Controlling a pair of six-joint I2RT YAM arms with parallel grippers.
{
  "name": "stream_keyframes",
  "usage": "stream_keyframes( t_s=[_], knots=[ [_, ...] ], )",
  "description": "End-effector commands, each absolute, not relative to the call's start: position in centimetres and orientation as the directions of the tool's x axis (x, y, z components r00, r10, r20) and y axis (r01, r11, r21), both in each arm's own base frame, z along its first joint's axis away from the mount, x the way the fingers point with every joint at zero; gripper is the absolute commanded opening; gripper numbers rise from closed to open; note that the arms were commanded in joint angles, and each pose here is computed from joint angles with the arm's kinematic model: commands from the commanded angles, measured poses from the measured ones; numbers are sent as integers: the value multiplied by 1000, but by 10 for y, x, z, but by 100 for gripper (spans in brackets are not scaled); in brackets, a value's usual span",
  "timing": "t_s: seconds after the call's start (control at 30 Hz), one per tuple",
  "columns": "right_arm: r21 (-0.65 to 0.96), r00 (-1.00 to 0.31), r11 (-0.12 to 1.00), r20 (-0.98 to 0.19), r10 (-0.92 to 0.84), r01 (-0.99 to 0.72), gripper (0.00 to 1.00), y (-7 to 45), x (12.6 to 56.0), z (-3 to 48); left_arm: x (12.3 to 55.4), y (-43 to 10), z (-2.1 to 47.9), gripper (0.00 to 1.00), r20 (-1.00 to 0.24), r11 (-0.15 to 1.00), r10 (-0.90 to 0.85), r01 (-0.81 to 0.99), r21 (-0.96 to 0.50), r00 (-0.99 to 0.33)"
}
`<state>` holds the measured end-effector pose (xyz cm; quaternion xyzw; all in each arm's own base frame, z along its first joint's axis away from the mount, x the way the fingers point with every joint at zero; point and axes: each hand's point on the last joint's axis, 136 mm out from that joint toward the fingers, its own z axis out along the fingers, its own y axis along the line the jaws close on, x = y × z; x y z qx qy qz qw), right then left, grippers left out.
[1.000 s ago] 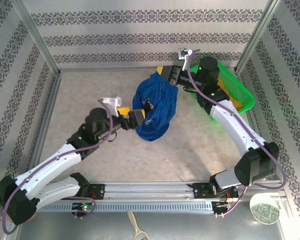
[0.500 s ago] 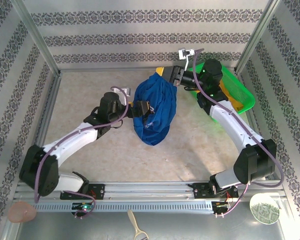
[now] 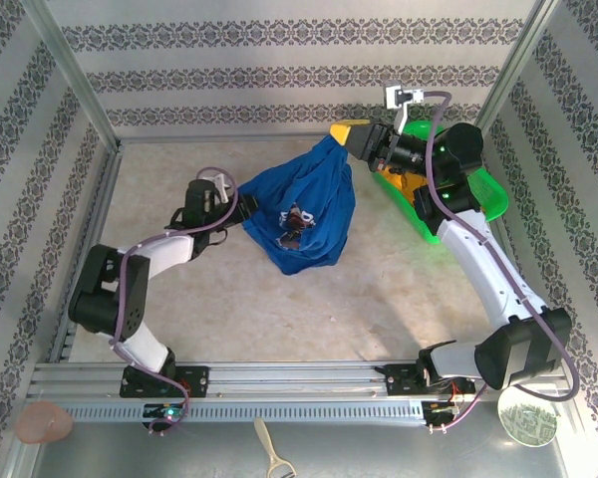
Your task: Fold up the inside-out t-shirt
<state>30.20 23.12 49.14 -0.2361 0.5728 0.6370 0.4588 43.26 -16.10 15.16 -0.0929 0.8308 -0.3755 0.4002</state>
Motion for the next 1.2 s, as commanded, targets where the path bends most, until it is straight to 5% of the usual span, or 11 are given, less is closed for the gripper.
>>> stream_keyframes(
  t_s=[0.0, 0.07, 0.2, 0.73, 1.17],
  knots=[
    [494, -450, 54, -827, 338, -868, 0, 229, 306, 486, 424, -158, 229, 41, -661, 611, -495, 315, -726, -564],
    [509, -468, 43, -818, 334, -860, 0, 230, 309, 476, 411, -155, 256, 71, -687, 608, -487, 356, -710, -539],
    [532, -494, 42, -811, 314, -846, 0, 232, 317, 457, 385, -158, 297, 86, -719, 582, -470, 433, -688, -512],
    [583, -550, 17, -776, 310, -813, 0, 241, 325, 434, 357, -272, 335, 88, -640, 335, -467, 548, -767, -610],
    [596, -568, 4, -768, 295, -803, 0, 252, 327, 426, 367, -288, 323, 88, -505, 255, -568, 445, -859, -650]
  ],
)
